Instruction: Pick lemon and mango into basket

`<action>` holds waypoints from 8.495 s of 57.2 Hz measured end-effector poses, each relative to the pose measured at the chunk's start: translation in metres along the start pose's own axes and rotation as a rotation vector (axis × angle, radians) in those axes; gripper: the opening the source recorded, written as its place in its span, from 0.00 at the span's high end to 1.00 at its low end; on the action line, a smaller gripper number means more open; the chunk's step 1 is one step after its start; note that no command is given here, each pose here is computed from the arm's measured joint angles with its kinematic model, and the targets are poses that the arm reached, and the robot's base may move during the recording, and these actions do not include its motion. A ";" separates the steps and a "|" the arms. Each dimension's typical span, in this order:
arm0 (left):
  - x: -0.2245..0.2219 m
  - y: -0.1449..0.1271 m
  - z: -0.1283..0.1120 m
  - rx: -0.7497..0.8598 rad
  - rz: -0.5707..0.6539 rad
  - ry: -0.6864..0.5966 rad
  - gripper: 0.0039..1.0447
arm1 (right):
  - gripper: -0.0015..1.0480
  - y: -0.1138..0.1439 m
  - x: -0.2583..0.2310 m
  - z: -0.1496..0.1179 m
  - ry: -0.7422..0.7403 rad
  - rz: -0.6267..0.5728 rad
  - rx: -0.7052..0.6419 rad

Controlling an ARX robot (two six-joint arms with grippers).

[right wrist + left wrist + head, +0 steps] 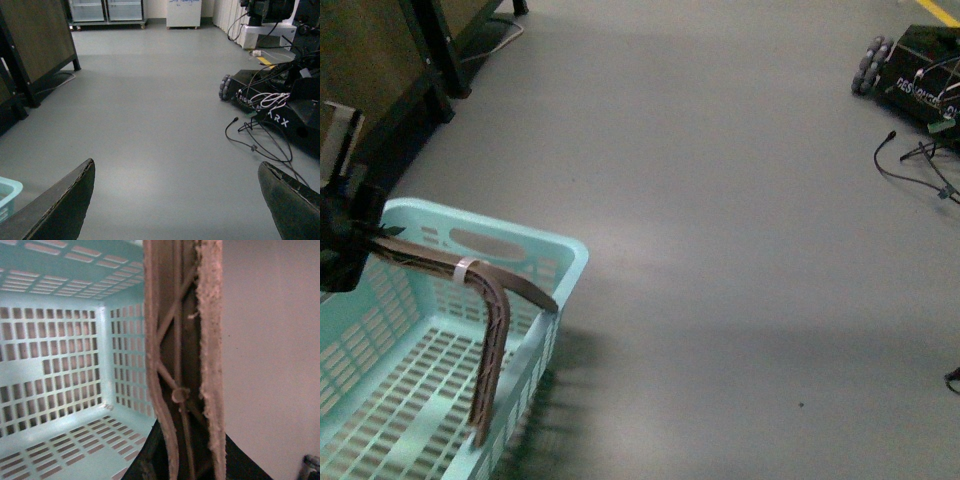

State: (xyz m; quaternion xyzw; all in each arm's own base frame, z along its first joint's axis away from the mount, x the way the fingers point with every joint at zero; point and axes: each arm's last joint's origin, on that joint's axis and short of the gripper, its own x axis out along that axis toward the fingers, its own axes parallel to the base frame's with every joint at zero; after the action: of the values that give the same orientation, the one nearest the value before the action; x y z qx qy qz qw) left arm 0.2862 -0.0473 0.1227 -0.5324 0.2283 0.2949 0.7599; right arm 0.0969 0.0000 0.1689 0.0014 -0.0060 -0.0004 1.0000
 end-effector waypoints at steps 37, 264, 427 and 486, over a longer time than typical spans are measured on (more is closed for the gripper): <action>-0.159 -0.019 0.040 -0.121 -0.322 -0.120 0.95 | 0.08 0.000 0.000 0.000 0.000 0.000 0.000; -0.180 -0.018 0.040 -0.125 -0.381 -0.114 0.95 | 0.08 0.000 0.000 0.000 0.000 -0.003 0.000; -0.181 -0.019 0.041 -0.127 -0.383 -0.128 0.95 | 0.08 0.000 0.000 0.000 0.000 0.001 0.000; -0.182 -0.019 0.043 -0.122 -0.381 -0.158 0.95 | 0.08 0.000 0.000 0.000 0.000 0.006 0.000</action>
State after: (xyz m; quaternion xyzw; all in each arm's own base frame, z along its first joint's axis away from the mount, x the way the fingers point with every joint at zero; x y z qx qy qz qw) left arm 0.1693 -0.0488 0.2696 -0.5862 0.0452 0.2000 0.7838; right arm 0.0968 0.0001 0.1687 0.0014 -0.0062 0.0025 1.0000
